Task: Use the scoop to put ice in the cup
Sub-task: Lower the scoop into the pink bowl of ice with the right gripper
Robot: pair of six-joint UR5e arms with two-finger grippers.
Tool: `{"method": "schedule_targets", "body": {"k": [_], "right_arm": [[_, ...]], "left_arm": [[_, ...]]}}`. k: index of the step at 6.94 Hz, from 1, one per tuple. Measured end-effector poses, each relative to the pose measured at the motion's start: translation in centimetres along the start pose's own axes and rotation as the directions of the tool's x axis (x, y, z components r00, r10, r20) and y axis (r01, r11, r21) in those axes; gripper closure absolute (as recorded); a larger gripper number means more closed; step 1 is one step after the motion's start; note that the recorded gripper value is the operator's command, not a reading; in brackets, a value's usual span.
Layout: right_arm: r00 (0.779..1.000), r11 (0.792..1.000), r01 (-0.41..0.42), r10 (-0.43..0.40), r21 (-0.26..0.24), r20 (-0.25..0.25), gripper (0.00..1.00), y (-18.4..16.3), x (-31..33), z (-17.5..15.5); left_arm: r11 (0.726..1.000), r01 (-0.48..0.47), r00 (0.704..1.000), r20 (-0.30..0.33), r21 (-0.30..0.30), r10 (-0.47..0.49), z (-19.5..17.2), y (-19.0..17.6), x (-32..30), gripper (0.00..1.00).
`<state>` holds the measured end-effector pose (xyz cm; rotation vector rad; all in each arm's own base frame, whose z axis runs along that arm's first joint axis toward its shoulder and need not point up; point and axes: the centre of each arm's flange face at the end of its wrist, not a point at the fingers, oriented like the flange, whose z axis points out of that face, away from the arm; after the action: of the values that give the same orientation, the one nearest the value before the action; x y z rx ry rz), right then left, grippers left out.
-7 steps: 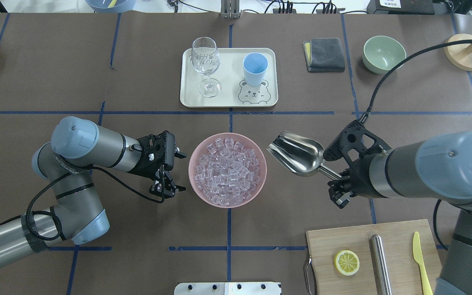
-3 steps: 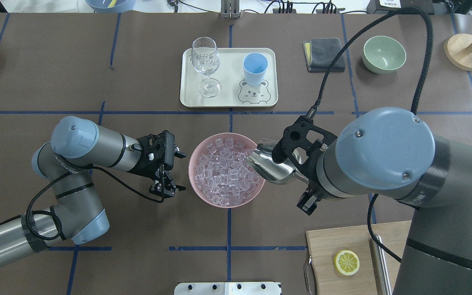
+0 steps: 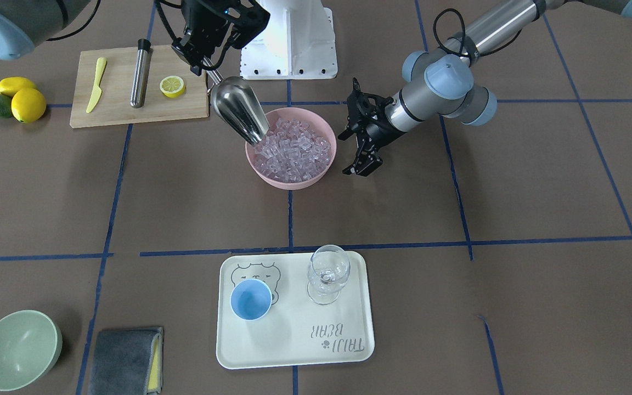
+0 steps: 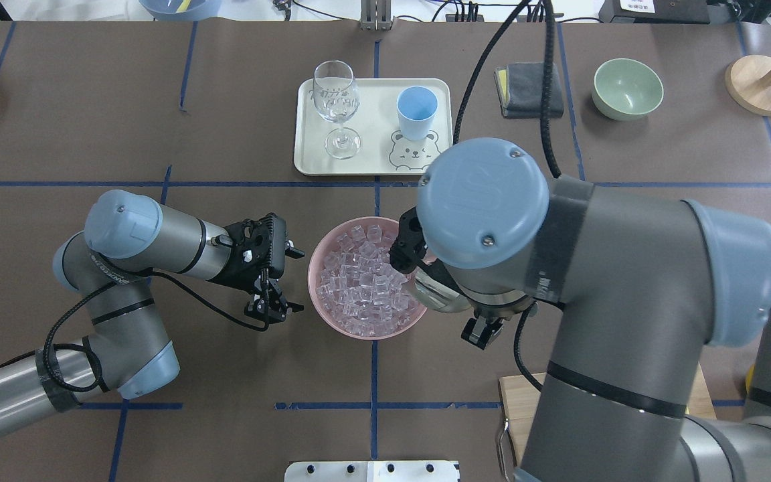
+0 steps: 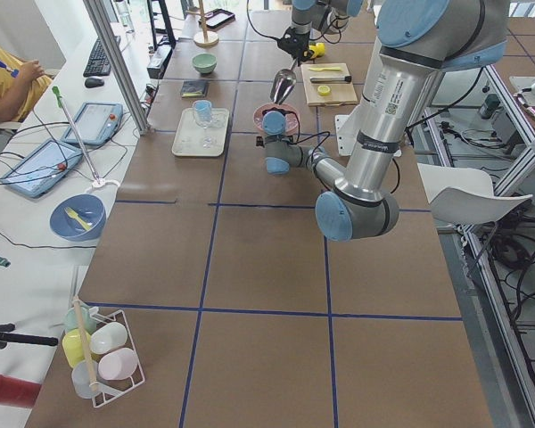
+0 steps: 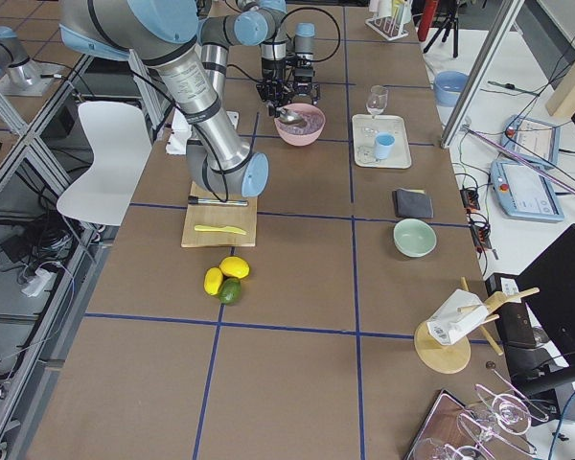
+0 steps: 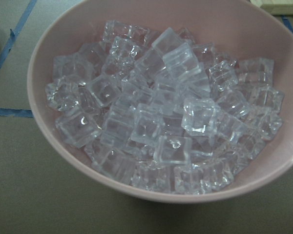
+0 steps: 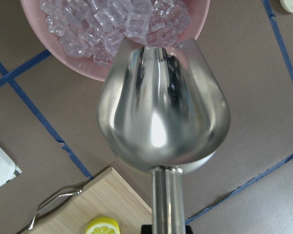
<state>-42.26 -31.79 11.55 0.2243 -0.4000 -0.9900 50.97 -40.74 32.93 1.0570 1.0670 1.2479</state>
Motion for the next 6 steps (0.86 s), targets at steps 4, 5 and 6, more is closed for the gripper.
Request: {"method": "schedule_targets", "body": {"k": [4,5,6], "right_arm": [[0.992,0.980,0.128,-0.129,-0.151,0.004,1.00,-5.3,-1.0,0.1],[0.990,0.976,0.140,-0.141,-0.169,0.006,1.00,-6.0,-1.1,0.0],[0.990,0.972,0.142,-0.144,-0.188,0.007,1.00,-7.5,-1.4,-0.3]], "left_arm": [[1.000,-0.012,1.000,0.001,0.022,0.012,0.7,1.4,-0.2,0.00],[1.000,-0.014,1.000,0.001,0.026,0.014,0.8,1.6,-0.3,0.00],[1.000,-0.006,1.000,0.001,0.028,0.006,0.8,1.6,-0.3,0.00]]}}
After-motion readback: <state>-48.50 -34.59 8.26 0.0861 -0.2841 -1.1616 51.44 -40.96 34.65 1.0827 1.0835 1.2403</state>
